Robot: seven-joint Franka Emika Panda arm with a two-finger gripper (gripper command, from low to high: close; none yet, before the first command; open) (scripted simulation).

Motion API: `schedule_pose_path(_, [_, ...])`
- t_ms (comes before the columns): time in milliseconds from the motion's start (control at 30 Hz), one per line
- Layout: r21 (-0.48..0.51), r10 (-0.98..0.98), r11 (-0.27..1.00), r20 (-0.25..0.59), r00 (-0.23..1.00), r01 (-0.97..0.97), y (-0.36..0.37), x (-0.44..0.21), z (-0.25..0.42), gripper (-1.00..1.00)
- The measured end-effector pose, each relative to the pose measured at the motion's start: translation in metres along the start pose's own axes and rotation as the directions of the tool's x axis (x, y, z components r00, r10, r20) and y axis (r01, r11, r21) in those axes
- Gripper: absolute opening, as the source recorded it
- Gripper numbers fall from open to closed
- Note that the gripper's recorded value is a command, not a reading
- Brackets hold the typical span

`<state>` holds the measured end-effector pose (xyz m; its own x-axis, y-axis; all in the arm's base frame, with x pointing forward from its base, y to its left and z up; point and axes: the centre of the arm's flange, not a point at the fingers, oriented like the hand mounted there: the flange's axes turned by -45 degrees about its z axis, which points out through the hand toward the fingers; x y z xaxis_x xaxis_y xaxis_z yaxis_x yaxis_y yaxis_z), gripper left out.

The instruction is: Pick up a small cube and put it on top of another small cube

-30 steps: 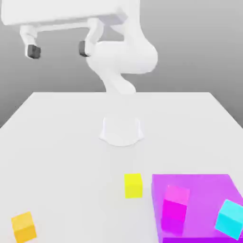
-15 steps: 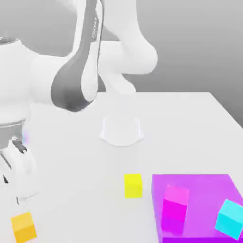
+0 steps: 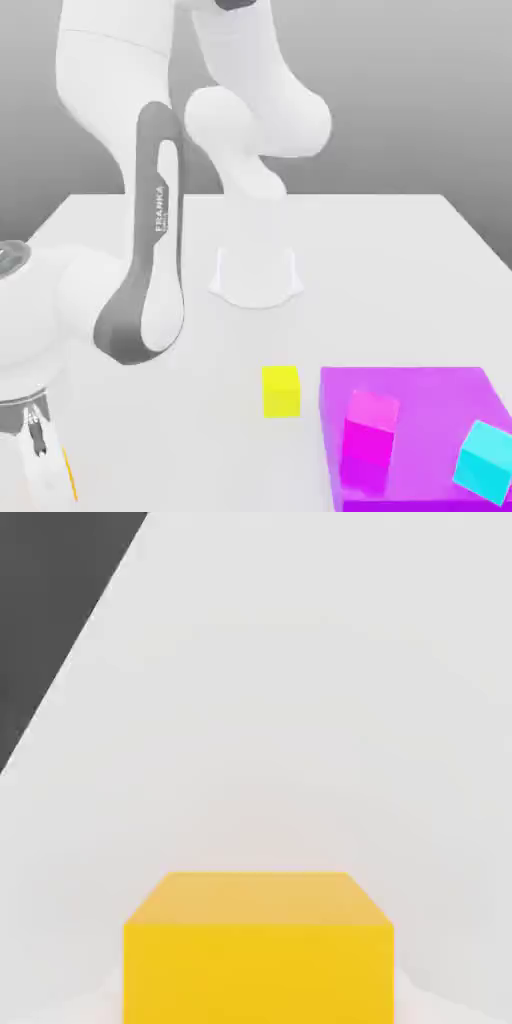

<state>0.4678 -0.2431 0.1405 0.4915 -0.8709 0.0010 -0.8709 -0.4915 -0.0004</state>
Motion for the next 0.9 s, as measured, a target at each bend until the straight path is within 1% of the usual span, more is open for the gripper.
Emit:
schedule_pose_path(100, [0.001,0.0,1.0,0.0,1.0,0.0,0.0,0.0,-0.038,-1.0])
schedule_pose_path(133, [0.003,-0.045,0.999,0.002,0.999,0.045,-0.011,-0.007,-0.049,-1.0])
schedule_pose_path(233, [0.012,-0.3,0.954,0.008,0.954,0.3,-0.074,-0.049,-0.069,-1.0])
schedule_pose_path(333, [0.02,-0.536,0.844,0.01,0.844,0.536,-0.13,-0.101,-0.087,-1.0])
schedule_pose_path(433, [0.024,-0.734,0.679,0.008,0.679,0.734,-0.177,-0.161,-0.106,-1.0])
schedule_pose_path(567, [0.024,-0.919,0.395,0.003,0.395,0.919,-0.224,-0.249,-0.131,-1.0])
schedule_pose_path(700, [0.015,-0.998,0.059,0.0,0.059,0.998,-0.255,-0.346,-0.147,-1.0])
schedule_pose_path(767, [0.006,-0.996,-0.092,0.0,-0.092,0.996,-0.267,-0.389,-0.122,-1.0])
schedule_pose_path(800, [0.005,-0.992,-0.125,0.0,-0.125,0.992,-0.269,-0.399,-0.112,1.0])
schedule_pose_path(900, [0.005,-0.992,-0.125,0.0,-0.125,0.992,-0.269,-0.399,-0.112,1.0])
